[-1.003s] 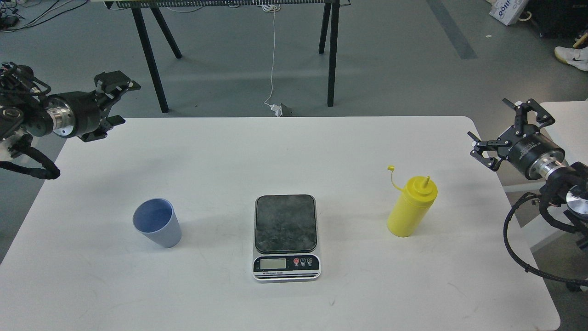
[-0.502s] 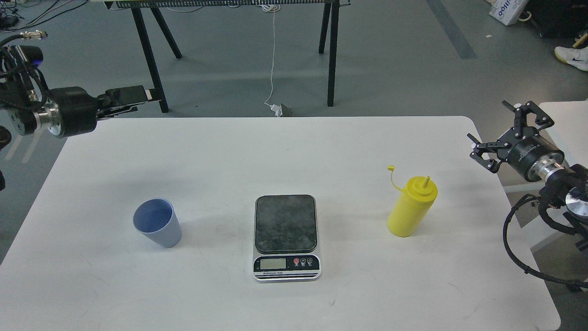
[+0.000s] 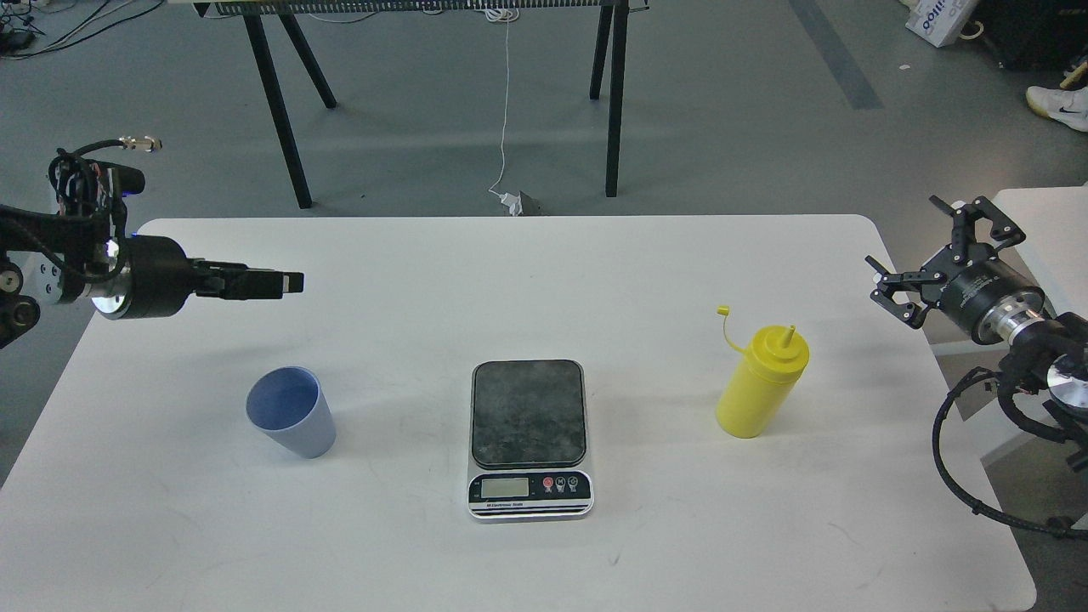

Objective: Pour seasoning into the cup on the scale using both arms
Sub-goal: 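Lower the left gripper around the blue cup and close it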

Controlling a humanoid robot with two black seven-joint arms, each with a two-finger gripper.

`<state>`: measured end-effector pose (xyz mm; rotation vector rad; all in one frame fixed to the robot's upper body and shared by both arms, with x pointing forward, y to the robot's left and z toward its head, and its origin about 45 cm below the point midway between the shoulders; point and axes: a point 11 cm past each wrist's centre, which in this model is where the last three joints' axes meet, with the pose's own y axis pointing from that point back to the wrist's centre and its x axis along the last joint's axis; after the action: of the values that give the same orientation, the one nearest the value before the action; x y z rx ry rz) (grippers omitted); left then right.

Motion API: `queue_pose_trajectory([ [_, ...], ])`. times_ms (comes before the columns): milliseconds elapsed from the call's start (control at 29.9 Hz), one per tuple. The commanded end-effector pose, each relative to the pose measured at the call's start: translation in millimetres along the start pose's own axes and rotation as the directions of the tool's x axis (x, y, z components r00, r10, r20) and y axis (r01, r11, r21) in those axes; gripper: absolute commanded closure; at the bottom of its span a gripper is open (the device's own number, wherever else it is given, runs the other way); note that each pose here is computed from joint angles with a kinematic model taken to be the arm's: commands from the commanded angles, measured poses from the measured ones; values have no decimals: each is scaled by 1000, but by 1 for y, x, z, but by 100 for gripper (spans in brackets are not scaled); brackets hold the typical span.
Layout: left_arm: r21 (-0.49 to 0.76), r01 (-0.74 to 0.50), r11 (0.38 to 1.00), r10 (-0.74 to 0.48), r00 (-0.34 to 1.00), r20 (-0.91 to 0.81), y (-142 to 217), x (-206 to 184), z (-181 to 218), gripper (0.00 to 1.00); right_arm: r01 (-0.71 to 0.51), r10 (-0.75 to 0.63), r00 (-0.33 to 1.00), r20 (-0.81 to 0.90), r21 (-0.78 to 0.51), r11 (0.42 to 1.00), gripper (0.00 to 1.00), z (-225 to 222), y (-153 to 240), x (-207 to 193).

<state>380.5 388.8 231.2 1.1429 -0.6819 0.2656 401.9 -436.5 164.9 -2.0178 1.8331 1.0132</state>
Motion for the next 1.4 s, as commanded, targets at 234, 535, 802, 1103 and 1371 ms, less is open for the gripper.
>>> queue_pose_trajectory([
  [234,38,147,988,-148,989,14,6,-46,-18,0,-18,18,1000,6,-15,1000,1,8,5,8],
  [535,13,159,987,-159,987,26,3,-49,-9,0,-23,23,1000,10,-19,1000,1,11,7,10],
  [802,-54,184,982,-180,982,59,-8,-55,15,0,-12,12,1000,8,-8,1000,1,6,4,6],
  [1103,-53,201,978,-198,978,59,-10,-61,15,0,-10,10,1000,8,-6,1000,1,5,3,5],
  [1371,-49,215,975,-213,976,46,-12,-69,12,0,-11,11,1000,7,-5,1000,1,4,3,5],
])
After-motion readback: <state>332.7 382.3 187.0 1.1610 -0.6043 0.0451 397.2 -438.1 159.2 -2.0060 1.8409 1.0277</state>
